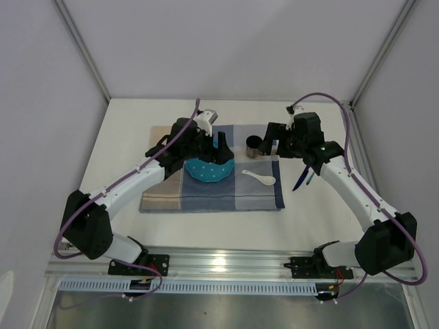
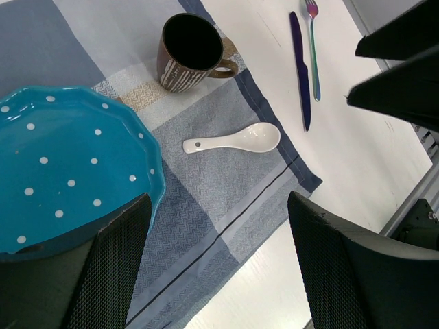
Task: Set the dinner table for one person
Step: Pick up the spoon from the napkin.
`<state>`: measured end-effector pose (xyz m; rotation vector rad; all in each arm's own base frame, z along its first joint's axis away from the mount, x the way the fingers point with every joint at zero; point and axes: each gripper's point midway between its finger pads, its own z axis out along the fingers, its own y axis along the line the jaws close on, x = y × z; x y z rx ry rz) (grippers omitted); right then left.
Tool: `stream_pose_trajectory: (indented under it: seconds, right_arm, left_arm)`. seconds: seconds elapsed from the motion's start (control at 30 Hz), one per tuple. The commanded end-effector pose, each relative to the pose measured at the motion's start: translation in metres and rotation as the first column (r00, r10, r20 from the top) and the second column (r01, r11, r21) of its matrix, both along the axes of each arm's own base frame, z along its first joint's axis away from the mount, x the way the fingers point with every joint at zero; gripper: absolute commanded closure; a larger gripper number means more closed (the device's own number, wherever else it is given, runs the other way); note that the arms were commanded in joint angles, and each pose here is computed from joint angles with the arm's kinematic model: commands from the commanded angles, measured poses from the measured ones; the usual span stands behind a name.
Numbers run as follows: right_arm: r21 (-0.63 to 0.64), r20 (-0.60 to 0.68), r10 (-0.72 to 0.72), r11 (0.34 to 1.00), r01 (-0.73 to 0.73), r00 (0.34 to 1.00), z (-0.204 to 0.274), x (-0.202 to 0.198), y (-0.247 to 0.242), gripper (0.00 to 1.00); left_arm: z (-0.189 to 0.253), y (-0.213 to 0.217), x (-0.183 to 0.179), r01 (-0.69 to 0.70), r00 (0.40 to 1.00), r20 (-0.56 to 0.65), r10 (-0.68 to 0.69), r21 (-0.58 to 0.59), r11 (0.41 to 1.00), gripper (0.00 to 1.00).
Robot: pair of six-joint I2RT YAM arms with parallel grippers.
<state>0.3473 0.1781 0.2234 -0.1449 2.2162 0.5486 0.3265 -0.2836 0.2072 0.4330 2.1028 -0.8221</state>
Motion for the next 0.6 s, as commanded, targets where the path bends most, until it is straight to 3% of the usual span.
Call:
stream_pose_trajectory:
  seconds: [0.0, 0.17, 0.3, 0.43, 0.47, 0.57]
  right_arm:
    - [0.119, -0.126, -0.301, 0.941, 0.315, 0.945, -0.002, 0.007, -0.035, 0.01]
    - [0.231, -0.284, -0.486, 0.802, 0.551, 0.827, -0.007, 0.002, -0.064, 0.00]
    - [0.267, -0.276, -0.462, 0.805, 0.529, 0.843, 0.004, -0.006, -0.063, 0.00]
    - [0.265, -0.339, -0.495, 0.766, 0.586, 0.800, -0.019, -0.028, -0.071, 0.01]
    - [0.325, -0.308, -0.453, 0.776, 0.540, 0.837, -0.016, -0.024, -0.065, 0.07]
    - [0.319, -0.401, -0.413, 0.774, 0.547, 0.818, -0.051, -0.035, -0.062, 0.34]
  left_arm:
    - [0.016, -0.007, 0.005, 0.021, 0.999, 0.037, -0.020, -0.033, 0.999, 0.17]
    - [0.020, -0.005, 0.007, 0.017, 0.998, 0.053, -0.016, -0.029, 0.999, 0.17]
    - [0.020, -0.005, 0.007, 0.019, 0.998, 0.059, -0.018, -0.024, 1.000, 0.17]
    - [0.022, -0.008, 0.006, 0.035, 0.998, 0.060, -0.033, -0.031, 0.999, 0.17]
    - [0.021, -0.008, 0.007, 0.036, 0.998, 0.060, -0.034, -0.032, 0.999, 0.17]
    - [0.023, -0.010, 0.007, 0.043, 0.997, 0.060, -0.041, -0.035, 0.998, 0.17]
